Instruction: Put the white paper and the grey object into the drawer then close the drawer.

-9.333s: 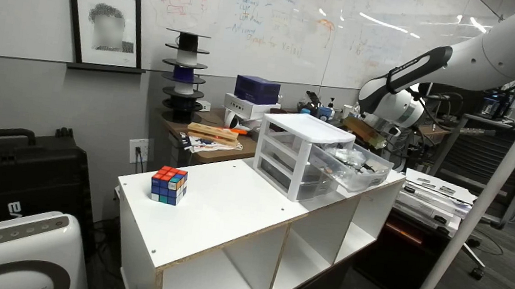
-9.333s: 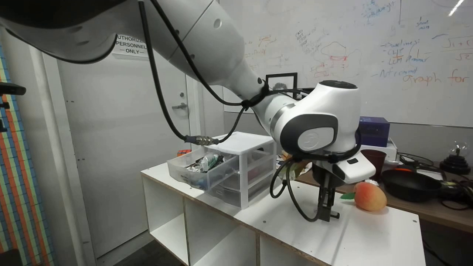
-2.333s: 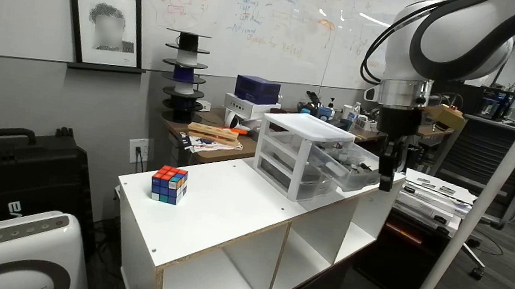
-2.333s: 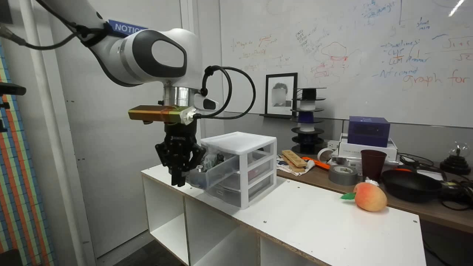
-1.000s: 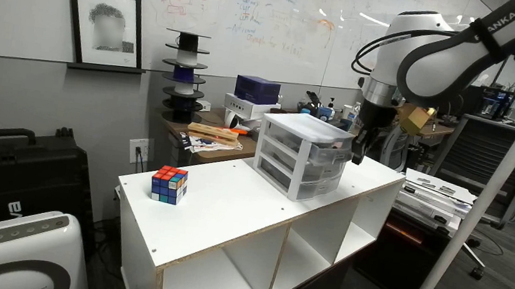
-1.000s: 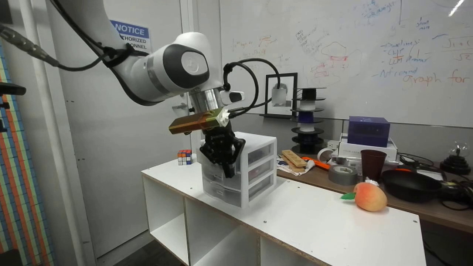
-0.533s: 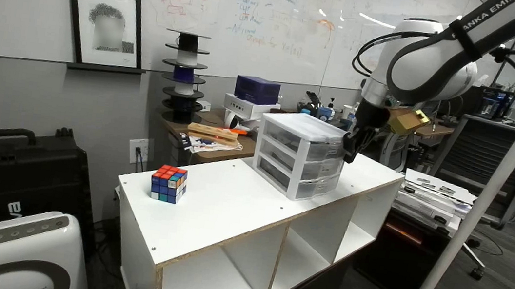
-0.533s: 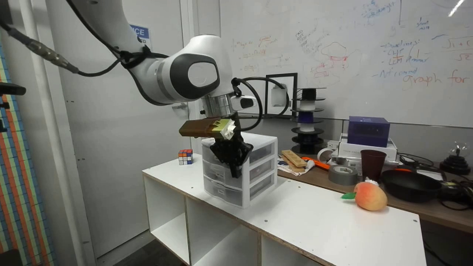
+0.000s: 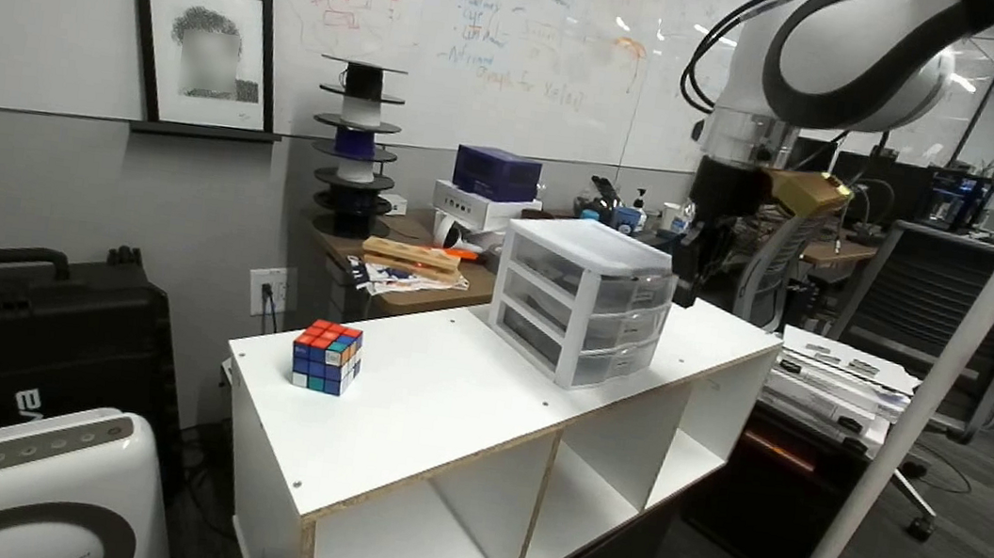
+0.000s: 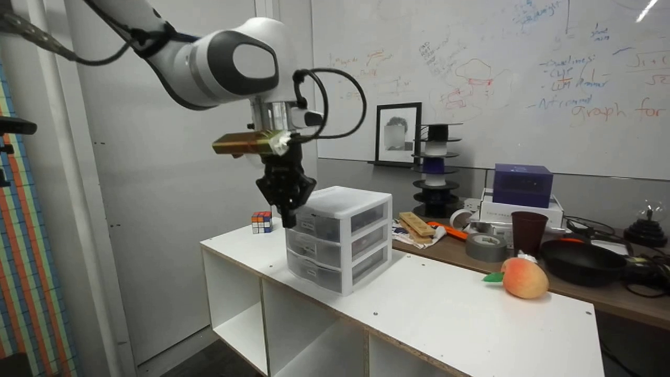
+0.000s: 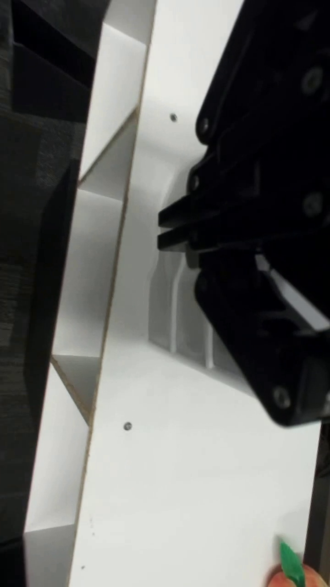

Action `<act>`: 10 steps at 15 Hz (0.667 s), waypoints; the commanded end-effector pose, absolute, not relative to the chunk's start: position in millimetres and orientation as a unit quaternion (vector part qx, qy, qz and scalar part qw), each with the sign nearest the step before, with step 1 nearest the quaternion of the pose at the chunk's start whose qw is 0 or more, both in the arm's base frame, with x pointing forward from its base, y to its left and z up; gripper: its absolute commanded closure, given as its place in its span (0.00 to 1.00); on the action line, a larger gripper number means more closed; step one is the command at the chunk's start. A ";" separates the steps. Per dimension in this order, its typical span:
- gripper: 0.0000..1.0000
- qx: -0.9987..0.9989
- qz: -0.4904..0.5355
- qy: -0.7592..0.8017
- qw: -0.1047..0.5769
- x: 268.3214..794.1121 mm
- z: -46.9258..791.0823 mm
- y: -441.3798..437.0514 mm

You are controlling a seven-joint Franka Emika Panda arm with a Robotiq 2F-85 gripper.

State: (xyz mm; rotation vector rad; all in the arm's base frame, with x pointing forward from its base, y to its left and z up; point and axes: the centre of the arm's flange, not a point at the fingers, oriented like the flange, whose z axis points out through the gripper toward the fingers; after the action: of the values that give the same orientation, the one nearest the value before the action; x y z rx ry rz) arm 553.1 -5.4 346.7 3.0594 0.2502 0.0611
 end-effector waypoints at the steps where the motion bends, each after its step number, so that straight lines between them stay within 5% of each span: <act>1: 0.90 0.996 -0.020 0.067 0.049 501.3 420.3 28.4; 7: 0.88 0.997 -0.031 0.032 0.056 432.6 544.0 38.2; 8: 0.65 0.998 -0.022 0.023 0.046 422.5 567.6 35.0; 10: 0.58 1.000 -0.013 0.011 -0.026 409.8 617.2 34.2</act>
State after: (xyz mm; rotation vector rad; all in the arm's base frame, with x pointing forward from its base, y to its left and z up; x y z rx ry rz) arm 430.9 35.5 547.1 3.0542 0.0930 -0.0967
